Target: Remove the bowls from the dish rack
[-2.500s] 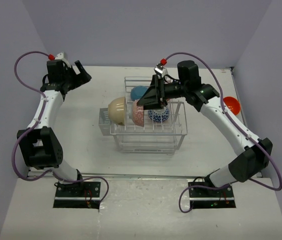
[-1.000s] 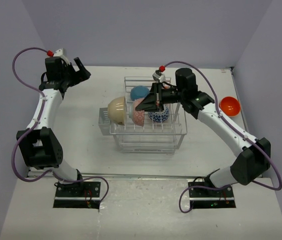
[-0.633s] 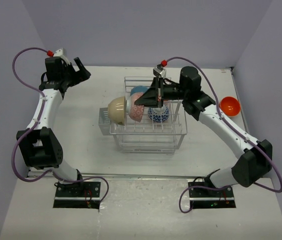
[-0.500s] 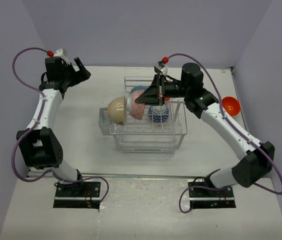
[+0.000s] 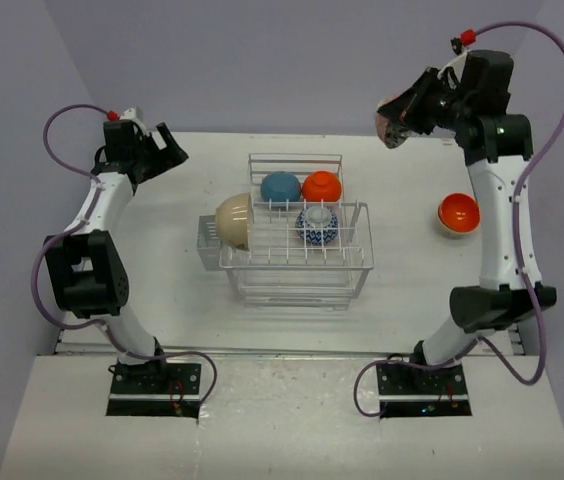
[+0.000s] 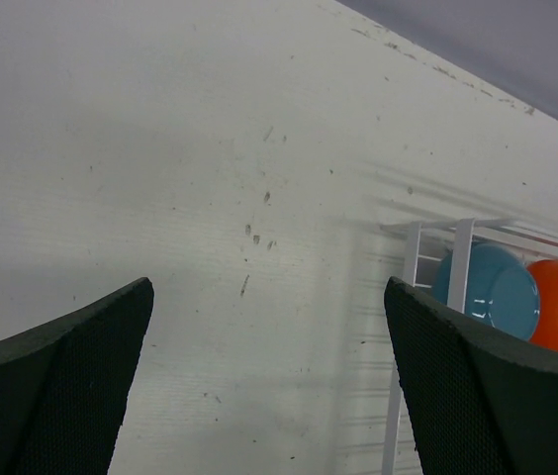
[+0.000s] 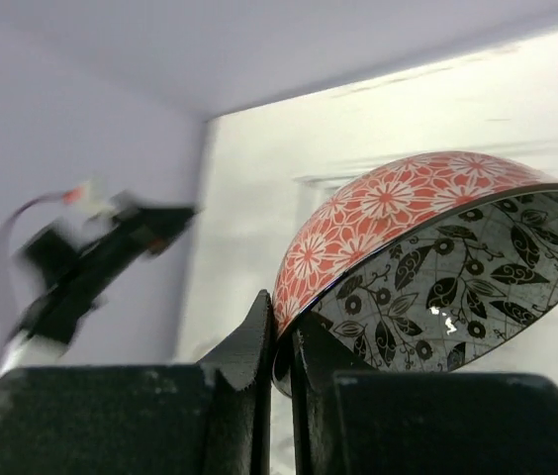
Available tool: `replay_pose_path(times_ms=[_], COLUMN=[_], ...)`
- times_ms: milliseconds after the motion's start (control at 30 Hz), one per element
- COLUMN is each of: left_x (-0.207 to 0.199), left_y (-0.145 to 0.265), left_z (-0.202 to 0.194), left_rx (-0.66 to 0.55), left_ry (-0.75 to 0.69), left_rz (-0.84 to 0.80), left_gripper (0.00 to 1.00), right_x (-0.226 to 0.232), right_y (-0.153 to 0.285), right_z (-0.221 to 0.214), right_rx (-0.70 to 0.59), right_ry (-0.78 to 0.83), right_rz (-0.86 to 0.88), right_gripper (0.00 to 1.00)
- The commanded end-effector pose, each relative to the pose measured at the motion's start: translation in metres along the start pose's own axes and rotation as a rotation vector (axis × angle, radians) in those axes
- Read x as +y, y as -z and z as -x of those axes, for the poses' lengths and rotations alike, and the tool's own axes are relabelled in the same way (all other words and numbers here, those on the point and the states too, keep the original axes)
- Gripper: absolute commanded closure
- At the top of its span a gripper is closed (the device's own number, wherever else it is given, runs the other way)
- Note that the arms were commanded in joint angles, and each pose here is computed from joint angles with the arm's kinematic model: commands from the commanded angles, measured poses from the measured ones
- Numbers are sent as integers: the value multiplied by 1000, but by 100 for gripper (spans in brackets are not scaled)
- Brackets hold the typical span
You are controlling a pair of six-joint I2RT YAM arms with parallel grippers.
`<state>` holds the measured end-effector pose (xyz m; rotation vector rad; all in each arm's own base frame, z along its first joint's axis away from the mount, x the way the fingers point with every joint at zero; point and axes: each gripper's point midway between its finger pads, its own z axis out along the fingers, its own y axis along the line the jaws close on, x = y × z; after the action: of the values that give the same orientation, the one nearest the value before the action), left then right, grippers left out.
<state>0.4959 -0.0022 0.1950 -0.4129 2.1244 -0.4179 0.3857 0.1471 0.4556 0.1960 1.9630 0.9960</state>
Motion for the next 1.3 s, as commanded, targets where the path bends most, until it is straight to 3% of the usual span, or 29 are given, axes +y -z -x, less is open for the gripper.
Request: replay_pose_path(times_ms=[0, 133, 233, 433, 833, 1267], left_x=[-10, -5, 0, 4, 9, 12], left_y=[-14, -28, -38, -54, -72, -77], left_z=[16, 9, 2, -6, -12, -9], left_rx=[-48, -29, -10, 11, 38, 37], left_ry=[11, 18, 19, 34, 47, 45], left_rz=[-47, -49, -48, -53, -53, -39], left_gripper=[2, 2, 2, 2, 2, 2], right_x=[-157, -255, -301, -350, -397, -419], right_y=[-25, -19, -14, 19, 59, 29], right_z=[9, 25, 19, 6, -6, -15], right_rx=[-8, 4, 54, 97, 110, 160], right_ry=[16, 43, 62, 84, -33, -74], right_rz=[-576, -911, -1066, -1319, -1392, -1290], right_gripper=[100, 100, 100, 100, 100, 100])
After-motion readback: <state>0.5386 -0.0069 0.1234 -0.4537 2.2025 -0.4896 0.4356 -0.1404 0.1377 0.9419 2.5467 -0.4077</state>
